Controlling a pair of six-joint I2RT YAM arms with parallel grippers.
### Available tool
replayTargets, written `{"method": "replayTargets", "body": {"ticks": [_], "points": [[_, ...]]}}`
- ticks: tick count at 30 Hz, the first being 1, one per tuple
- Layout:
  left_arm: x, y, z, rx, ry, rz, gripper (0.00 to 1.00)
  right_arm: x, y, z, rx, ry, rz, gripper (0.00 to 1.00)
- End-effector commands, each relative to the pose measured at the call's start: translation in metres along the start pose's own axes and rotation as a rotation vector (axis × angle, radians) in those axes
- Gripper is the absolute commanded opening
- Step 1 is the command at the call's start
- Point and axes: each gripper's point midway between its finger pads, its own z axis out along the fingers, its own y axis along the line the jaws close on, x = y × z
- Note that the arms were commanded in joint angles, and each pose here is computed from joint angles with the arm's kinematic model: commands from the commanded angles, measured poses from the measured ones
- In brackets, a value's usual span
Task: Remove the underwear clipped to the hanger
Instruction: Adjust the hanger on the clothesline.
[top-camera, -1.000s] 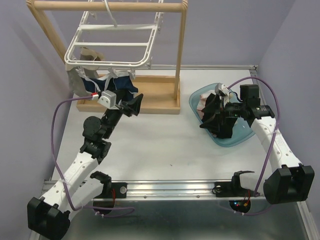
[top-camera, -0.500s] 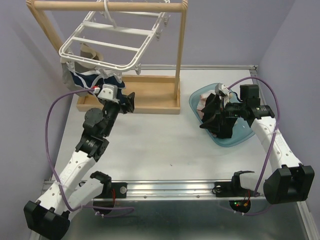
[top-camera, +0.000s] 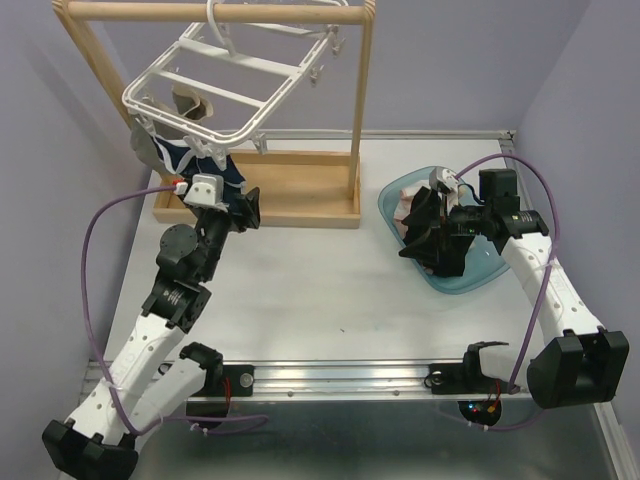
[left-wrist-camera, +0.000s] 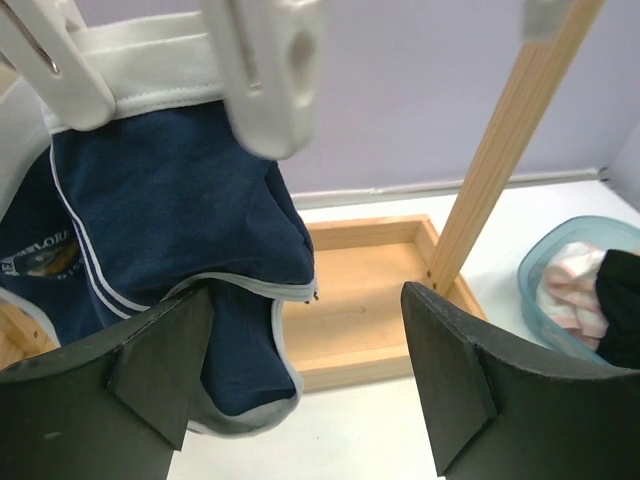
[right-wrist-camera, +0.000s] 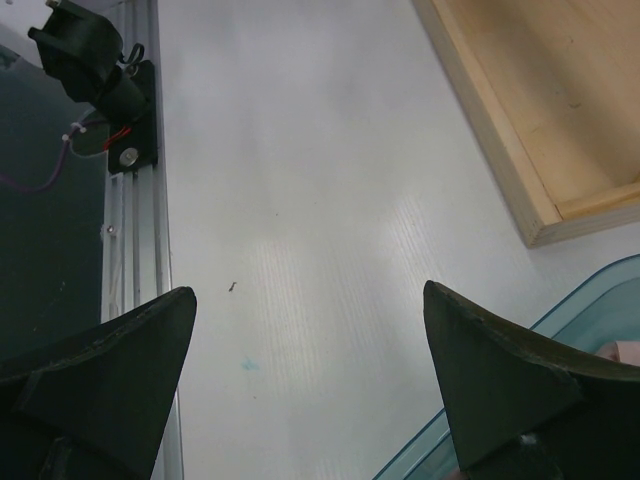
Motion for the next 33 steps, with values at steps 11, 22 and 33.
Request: {"method": "replayTargets", "body": {"ticks": [11,22,33], "points": [[0.002,0.041,-0.008,-0.233,0.064,0.026,0.88,-0.003,0.009,0.001,-0.028,-0.019,-0.036,1.00],[-0.013,-0.023,-0.011,0.149,-0.010,0.050,0.90,-0.003,0.009,0.002,-0.028,-0.016,-0.038,1.00],[-0.033,-0.011,-0.031,0.094,-0.097,-0.010,0.99,-0.005,0.011,0.001,-0.029,-0.019,-0.051,1.00]]}}
